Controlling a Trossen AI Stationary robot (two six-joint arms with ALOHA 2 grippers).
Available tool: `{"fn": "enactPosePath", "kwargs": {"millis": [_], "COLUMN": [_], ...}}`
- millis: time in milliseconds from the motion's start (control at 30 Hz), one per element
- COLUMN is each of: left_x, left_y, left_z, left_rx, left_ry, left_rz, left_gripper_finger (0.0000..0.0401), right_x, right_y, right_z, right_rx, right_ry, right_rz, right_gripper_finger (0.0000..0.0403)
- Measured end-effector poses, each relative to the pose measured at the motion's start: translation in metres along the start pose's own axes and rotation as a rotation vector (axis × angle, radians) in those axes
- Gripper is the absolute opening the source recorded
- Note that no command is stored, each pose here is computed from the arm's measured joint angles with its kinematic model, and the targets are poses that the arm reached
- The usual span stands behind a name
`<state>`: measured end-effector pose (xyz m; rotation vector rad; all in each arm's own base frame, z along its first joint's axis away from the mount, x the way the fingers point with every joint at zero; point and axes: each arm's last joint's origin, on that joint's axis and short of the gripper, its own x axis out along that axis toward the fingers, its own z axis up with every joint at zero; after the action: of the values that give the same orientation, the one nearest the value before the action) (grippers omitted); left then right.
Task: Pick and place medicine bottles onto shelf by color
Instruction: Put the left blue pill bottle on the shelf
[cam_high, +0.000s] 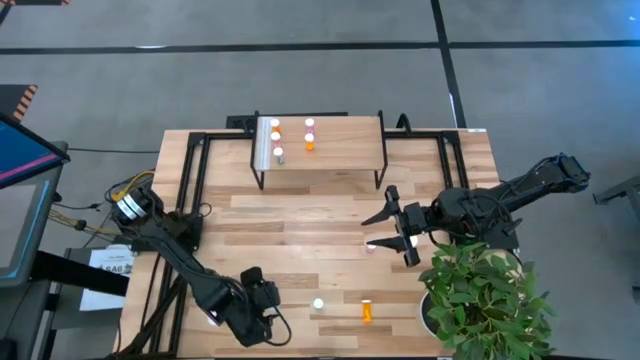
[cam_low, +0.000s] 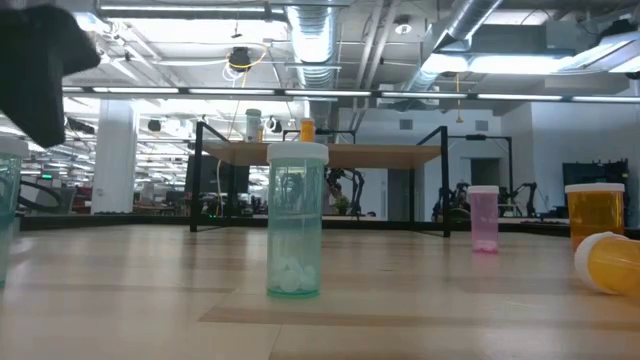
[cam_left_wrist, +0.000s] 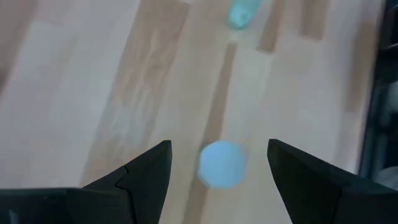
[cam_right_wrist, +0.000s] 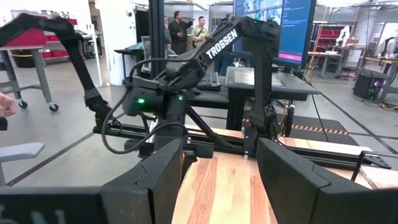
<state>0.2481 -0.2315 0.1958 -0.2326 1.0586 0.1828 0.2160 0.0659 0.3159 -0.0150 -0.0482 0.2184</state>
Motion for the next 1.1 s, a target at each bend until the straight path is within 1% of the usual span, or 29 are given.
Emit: {"fn": "enactPosePath", "kwargs": {"millis": [67,367,533,633,833,933,1100], "left_x": [0.0005,0.0001,0.0022,0.0066,0.008,0.0079,0.008], "left_y": [-0.0007,-0.0018,-0.0008,0.0028,0.0012,0.0011,-0.0005], "left_z": [0.0002,-0.0003,-0.0031,-0.0079,-0.006,-0.0059,-0.0055], "left_rx": [0.015,0.01,-0.01,-0.026,-0.021,-0.018,-0.016], "left_ry": [0.02,0.026,0.062,0.082,0.027,0.025,0.031], "left_rz": [0.033,0.031,0.017,0.026,0.018,0.018,-0.005], "left_gripper_finger": [0.0251,0.0251,0.0251,0.0251,0.0249,0.0229,0.017], "right_x": [0.0,0.0,0.0,0.0,0.0,0.0,0.0], "right_y": [0.0,0.0,0.0,0.0,0.0,0.0,0.0], "right_z": [0.0001,-0.0001,-0.0001,-0.0001,-0.0001,0.0,0.0], "right_rx": [0.0,-0.003,-0.003,-0.003,-0.003,-0.003,-0.002], "right_ry": [-0.001,0.001,0.001,0.001,0.0,0.0,0.0], "right_rz": [0.0,0.0,0.0,0.0,0.001,0.001,0.001], "right_gripper_finger": [0.023,0.023,0.023,0.023,0.023,0.023,0.023]}}
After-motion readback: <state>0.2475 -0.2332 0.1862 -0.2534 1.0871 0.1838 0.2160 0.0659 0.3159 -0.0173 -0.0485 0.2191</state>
